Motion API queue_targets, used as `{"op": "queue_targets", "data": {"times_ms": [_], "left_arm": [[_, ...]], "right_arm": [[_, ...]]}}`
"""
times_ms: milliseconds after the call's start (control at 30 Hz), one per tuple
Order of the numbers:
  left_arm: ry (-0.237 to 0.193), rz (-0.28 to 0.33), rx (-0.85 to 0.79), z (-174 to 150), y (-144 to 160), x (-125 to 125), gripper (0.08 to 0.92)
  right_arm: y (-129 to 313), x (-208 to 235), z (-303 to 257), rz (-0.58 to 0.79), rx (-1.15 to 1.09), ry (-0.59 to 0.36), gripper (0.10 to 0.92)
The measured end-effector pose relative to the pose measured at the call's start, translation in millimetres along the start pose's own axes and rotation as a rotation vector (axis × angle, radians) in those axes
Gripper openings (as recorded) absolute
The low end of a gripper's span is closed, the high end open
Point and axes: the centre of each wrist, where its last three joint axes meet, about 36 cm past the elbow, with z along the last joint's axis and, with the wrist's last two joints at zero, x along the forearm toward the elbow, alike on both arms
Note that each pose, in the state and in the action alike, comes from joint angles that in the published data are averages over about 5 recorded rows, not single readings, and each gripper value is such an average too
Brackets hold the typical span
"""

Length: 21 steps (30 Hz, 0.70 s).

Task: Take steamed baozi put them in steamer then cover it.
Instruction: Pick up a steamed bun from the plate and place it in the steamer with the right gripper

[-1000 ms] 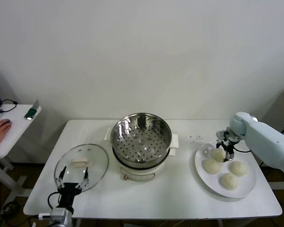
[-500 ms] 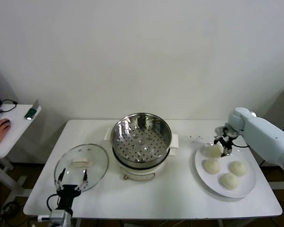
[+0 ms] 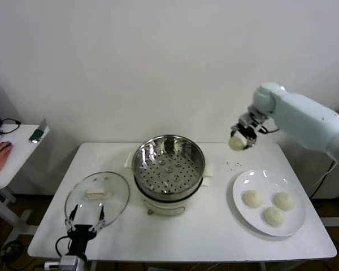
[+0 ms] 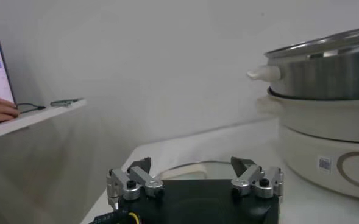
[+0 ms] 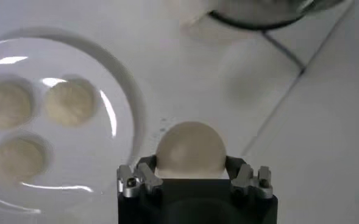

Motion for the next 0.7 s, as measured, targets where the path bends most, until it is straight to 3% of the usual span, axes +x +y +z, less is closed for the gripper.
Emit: {"op": "queue_targets", "data": {"times_ms": [333,700], "left_arm": [[-0.002,0.002,-0.005,-1,3,3,0.823],[-0.013,0.010,-0.013,-8,4,4,0.823]], "right_arm": [[-99,6,-102,0.026,0.435,0.016,0.729],[-132,-45,-166,-0.022,0.670,0.021,0.731]]}}
